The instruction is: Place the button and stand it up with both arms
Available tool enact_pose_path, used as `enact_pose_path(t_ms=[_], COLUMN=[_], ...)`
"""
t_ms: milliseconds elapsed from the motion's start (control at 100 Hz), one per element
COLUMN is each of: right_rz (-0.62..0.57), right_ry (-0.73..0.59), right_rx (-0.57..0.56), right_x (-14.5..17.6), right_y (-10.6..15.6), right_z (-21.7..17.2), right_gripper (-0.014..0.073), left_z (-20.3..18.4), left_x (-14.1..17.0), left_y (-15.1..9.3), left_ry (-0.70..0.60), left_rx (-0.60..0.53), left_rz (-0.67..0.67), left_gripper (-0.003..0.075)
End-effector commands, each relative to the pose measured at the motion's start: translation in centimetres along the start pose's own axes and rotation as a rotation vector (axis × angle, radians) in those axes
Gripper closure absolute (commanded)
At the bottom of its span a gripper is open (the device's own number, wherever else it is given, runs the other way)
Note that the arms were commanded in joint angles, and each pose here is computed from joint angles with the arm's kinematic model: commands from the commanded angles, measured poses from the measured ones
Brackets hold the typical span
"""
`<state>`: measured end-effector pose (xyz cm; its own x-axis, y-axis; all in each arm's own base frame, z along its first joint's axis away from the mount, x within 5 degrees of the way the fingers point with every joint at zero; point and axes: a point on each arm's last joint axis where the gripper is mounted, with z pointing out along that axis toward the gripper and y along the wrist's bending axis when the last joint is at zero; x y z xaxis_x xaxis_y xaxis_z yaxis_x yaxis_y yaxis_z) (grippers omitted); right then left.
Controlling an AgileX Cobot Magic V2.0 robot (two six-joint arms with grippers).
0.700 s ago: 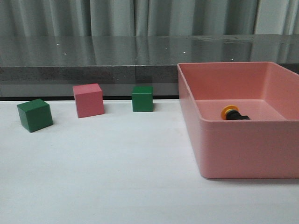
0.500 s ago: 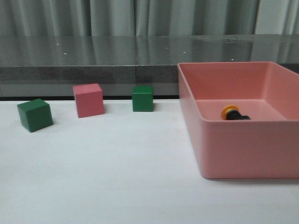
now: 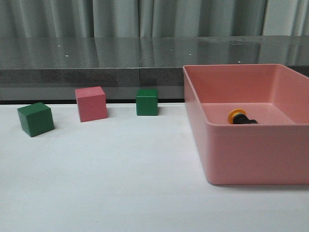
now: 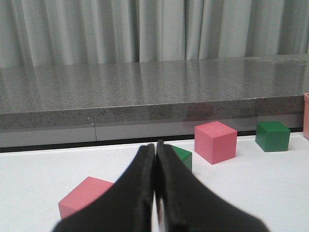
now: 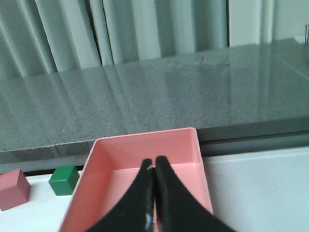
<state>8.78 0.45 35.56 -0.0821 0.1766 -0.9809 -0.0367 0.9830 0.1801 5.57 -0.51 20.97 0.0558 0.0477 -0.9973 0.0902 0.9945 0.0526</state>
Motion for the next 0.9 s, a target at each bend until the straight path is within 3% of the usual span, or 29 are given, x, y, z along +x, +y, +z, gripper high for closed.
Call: enact_pose_path(t_ms=[0, 130, 350, 460, 610, 680, 890], right_rz=[0.048, 0.027, -0.178, -0.225, -0.23, -0.232, -0.235], right_ry=[0.049, 0.176, 0.394, 0.511, 0.638, 0.671, 0.77], right_rx=[-0.001, -0.017, -0.126, -0.138, -0.128, -0.123, -0.11], right_x=[-3.1, -4.1, -1.5, 0.4, 3.0, 4.3, 8.2], right_y=[0.6, 1.4, 4.4, 4.9, 5.0, 4.9, 4.5], right_z=[3.3, 8.5, 17.4, 20.8, 24.1, 25.1, 27.4], right_gripper=[0.0655, 0.0655, 0.0633, 0.0494, 0.0074, -0.0059, -0.0002], left_z=[-0.1, -0.1, -0.1, -0.1, -0.1, -0.1, -0.1], left_x=[0.7, 0.7, 0.7, 0.7, 0.7, 0.7, 0.7], left_y=[0.0, 0.0, 0.0, 0.0, 0.0, 0.0, 0.0], left_ry=[-0.059, -0.059, -0.059, -0.059, -0.059, -0.059, -0.059], left_rx=[-0.002, -0.002, -0.002, -0.002, -0.002, -0.002, -0.002], left_rz=[-0.007, -0.007, -0.007, -0.007, -0.007, -0.007, -0.007], left_gripper=[0.074, 0.074, 0.074, 0.074, 0.074, 0.074, 0.074])
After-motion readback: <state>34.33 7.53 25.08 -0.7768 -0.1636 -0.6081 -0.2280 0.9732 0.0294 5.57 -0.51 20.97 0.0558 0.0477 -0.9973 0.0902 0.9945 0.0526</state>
